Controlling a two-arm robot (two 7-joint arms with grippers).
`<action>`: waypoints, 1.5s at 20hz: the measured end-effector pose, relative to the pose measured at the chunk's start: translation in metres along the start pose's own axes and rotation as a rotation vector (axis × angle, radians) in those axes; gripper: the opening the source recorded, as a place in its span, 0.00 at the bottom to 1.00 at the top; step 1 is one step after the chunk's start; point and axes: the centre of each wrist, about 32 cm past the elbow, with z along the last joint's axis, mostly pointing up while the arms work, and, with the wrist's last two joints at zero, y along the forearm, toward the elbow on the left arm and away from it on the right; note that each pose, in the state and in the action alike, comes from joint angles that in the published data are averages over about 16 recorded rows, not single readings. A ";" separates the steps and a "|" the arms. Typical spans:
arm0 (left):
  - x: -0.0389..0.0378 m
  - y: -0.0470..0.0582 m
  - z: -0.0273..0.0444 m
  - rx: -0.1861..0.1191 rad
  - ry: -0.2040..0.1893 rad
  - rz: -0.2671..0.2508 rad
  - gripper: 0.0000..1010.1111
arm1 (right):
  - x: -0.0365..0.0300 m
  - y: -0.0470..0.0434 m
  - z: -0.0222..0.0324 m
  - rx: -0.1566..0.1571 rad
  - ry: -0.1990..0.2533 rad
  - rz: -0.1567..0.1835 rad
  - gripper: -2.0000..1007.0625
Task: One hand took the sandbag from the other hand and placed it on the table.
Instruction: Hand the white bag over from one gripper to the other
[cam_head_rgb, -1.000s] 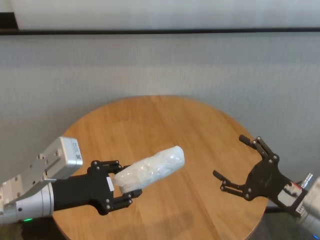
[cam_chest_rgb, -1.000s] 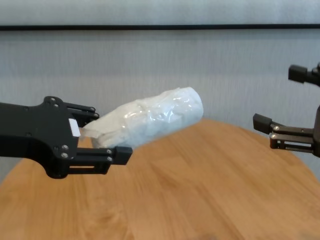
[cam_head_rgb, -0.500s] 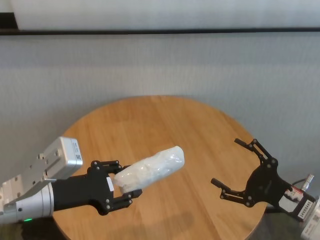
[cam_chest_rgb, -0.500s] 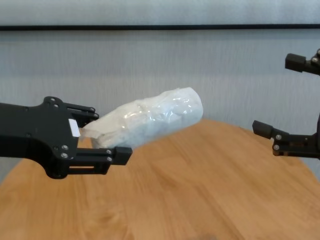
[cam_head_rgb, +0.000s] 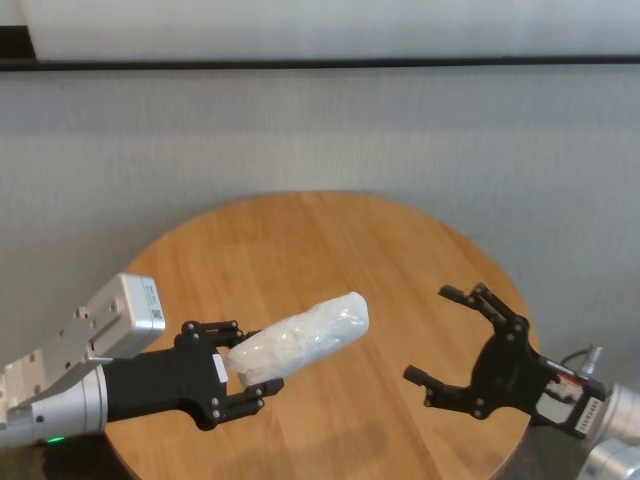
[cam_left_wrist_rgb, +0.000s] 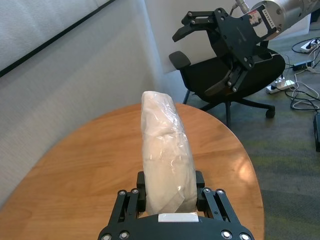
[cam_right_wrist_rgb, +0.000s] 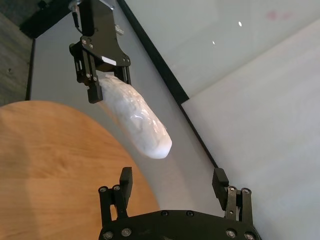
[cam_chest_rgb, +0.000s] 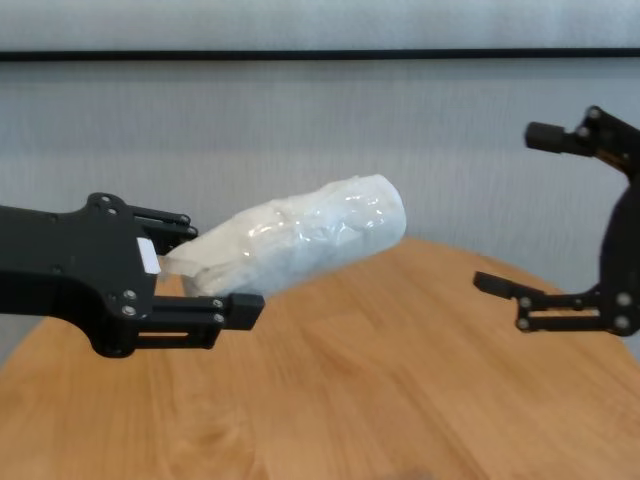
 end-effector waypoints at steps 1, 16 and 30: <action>0.0000 0.000 0.0000 0.000 0.000 0.000 0.56 | 0.0007 0.0019 -0.0011 0.005 -0.021 0.007 1.00; 0.0000 0.000 0.0000 0.000 0.000 0.000 0.56 | 0.0158 0.0260 -0.0148 0.064 -0.269 0.072 1.00; 0.0000 0.000 0.0000 0.000 0.000 0.000 0.56 | 0.0268 0.0350 -0.0197 0.117 -0.396 0.106 1.00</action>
